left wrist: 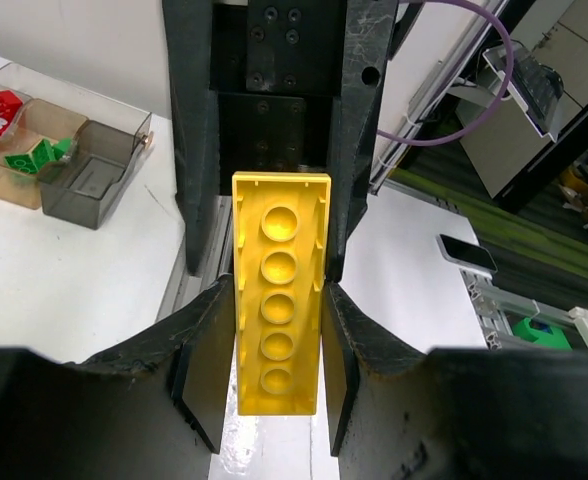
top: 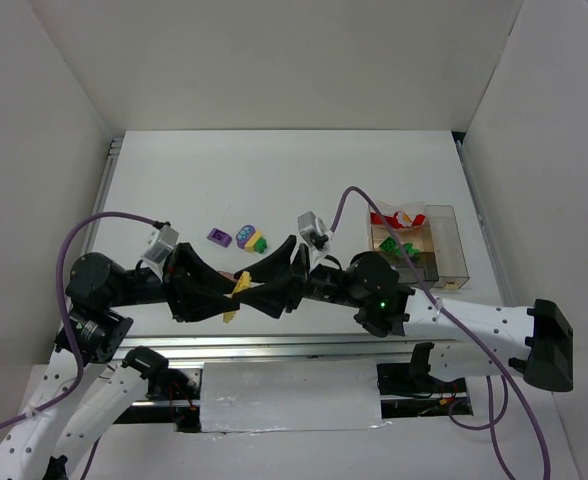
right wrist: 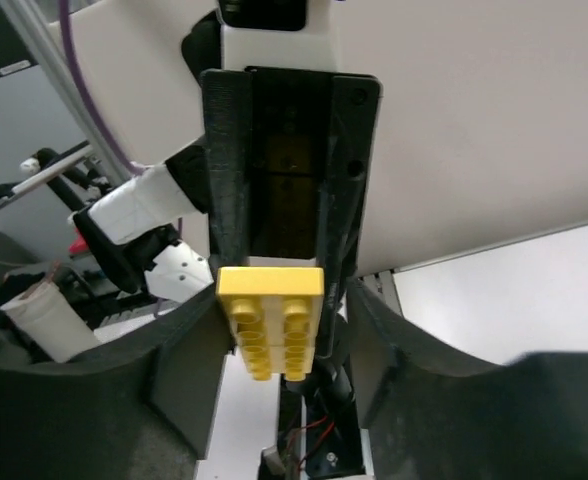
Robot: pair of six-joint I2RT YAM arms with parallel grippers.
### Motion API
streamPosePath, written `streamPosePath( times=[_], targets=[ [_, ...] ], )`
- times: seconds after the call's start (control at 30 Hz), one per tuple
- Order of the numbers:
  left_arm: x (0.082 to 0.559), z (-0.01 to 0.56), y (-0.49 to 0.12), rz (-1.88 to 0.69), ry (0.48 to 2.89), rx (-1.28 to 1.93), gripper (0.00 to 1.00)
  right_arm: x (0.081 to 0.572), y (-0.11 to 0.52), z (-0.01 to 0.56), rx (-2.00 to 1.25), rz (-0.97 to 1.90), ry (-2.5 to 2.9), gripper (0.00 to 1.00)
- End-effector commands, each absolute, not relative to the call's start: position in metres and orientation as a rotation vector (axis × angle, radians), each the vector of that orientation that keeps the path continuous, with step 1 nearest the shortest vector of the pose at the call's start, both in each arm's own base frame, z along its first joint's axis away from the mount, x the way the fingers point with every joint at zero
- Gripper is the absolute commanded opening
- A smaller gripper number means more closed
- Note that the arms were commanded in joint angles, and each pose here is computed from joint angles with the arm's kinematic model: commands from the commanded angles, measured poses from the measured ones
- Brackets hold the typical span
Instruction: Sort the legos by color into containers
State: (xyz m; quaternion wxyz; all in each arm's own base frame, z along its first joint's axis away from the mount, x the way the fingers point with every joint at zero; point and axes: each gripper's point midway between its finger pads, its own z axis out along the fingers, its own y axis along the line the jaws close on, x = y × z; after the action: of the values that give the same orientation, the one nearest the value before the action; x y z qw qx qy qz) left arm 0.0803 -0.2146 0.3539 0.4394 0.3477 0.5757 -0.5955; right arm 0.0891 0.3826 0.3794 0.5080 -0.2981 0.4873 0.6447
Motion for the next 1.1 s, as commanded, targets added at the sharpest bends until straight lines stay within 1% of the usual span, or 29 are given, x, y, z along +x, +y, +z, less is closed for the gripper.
streamPosePath(
  times=[0.0,0.03,0.07,0.1,0.13,0.17,0.2,0.23,0.27,0.3,0.33,0.37,0.4,0.43,0.47,0.5,0.53,0.57,0.6,0.67,0.7,0.73,0.8,0.87,0.9,1.07],
  targets=[
    [0.074,0.36,-0.214,-1.475,1.377,0.905,0.0,0.081,0.377,0.416,-0.716,1.573,1.02,0.54],
    [0.074,0.36,-0.214,-1.475,1.379,0.903,0.0,0.079,0.378,0.415,-0.729,1.581,1.016,0.43],
    [0.074,0.361,-0.214,-1.473,1.374,0.904,0.0,0.078,0.378,0.415,-0.734,1.582,1.013,0.19],
    [0.075,0.361,-0.214,-1.471,1.375,0.903,0.01,0.079,0.377,0.413,-0.727,1.583,1.012,0.02],
    [0.075,0.361,-0.214,-1.471,1.377,0.903,0.06,0.079,0.377,0.412,-0.719,1.583,1.012,0.0],
    [0.079,0.363,-0.214,-1.446,1.368,0.898,0.14,0.082,0.373,0.411,-0.701,1.565,1.02,0.0],
    [0.084,0.358,-0.213,-1.43,1.419,0.863,0.6,0.09,0.373,0.4,-0.686,1.527,1.086,0.0],
    [0.091,0.354,-0.212,-1.391,1.461,0.821,0.99,0.117,0.366,0.395,-0.576,1.418,1.161,0.0],
    [0.113,0.36,-0.205,-1.247,1.472,0.747,1.0,0.135,0.357,0.378,-0.53,1.325,1.275,0.0],
    [0.122,0.339,-0.197,-1.18,1.621,0.669,0.99,0.156,0.346,0.366,-0.469,1.238,1.346,0.0],
    [0.134,0.332,-0.188,-1.083,1.676,0.613,1.0,0.177,0.333,0.354,-0.401,1.157,1.414,0.0],
    [0.147,0.331,-0.177,-0.974,1.714,0.55,1.0,0.22,0.296,0.345,-0.257,1.011,1.474,0.0],
    [0.174,0.321,-0.151,-0.779,1.785,0.381,1.0,0.239,0.275,0.32,-0.218,0.916,1.573,0.0],
    [0.182,0.301,-0.133,-0.668,1.885,0.294,1.0,0.256,0.251,0.31,-0.132,0.867,1.62,0.0],
    [0.191,0.291,-0.117,-0.566,1.926,0.203,1.0,0.291,0.2,0.304,0.006,0.73,1.637,0.0],
    [0.205,0.281,-0.086,-0.384,1.949,0.048,0.99,0.304,0.173,0.29,0.073,0.633,1.681,0.0],
    [0.209,0.269,-0.072,-0.31,1.98,-0.043,1.0,0.318,0.146,0.284,0.13,0.53,1.697,0.0],
    [0.212,0.255,-0.065,-0.28,2.008,-0.144,1.0,0.337,0.122,0.283,0.196,0.43,1.714,0.0],
    [0.213,0.253,-0.062,-0.26,2.014,-0.166,0.99,0.352,0.073,0.272,0.317,0.259,1.751,0.0],
    [0.211,0.256,-0.069,-0.283,2.024,-0.104,1.0,0.374,0.034,0.272,0.434,0.097,1.778,0.0],
    [0.211,0.256,-0.069,-0.289,2.02,-0.104,1.0,0.374,-0.007,0.269,0.557,-0.052,1.765,0.0],
    [0.21,0.256,-0.067,-0.289,2.003,-0.125,0.99,0.379,-0.022,0.264,0.609,-0.104,1.767,0.0],
    [0.208,0.259,-0.065,-0.292,1.987,-0.127,1.0,0.382,-0.057,0.269,0.696,-0.197,1.724,0.0],
    [0.206,0.262,-0.065,-0.309,1.961,-0.125,1.0,0.387,-0.078,0.261,0.723,-0.273,1.741,0.0],
    [0.205,0.262,-0.068,-0.318,1.961,-0.114,0.99,0.383,-0.104,0.258,0.797,-0.321,1.728,0.0],
    [0.205,0.255,-0.076,-0.316,2.004,-0.082,0.99,0.384,-0.126,0.221,0.863,-0.266,1.788,0.0]
  ],
)
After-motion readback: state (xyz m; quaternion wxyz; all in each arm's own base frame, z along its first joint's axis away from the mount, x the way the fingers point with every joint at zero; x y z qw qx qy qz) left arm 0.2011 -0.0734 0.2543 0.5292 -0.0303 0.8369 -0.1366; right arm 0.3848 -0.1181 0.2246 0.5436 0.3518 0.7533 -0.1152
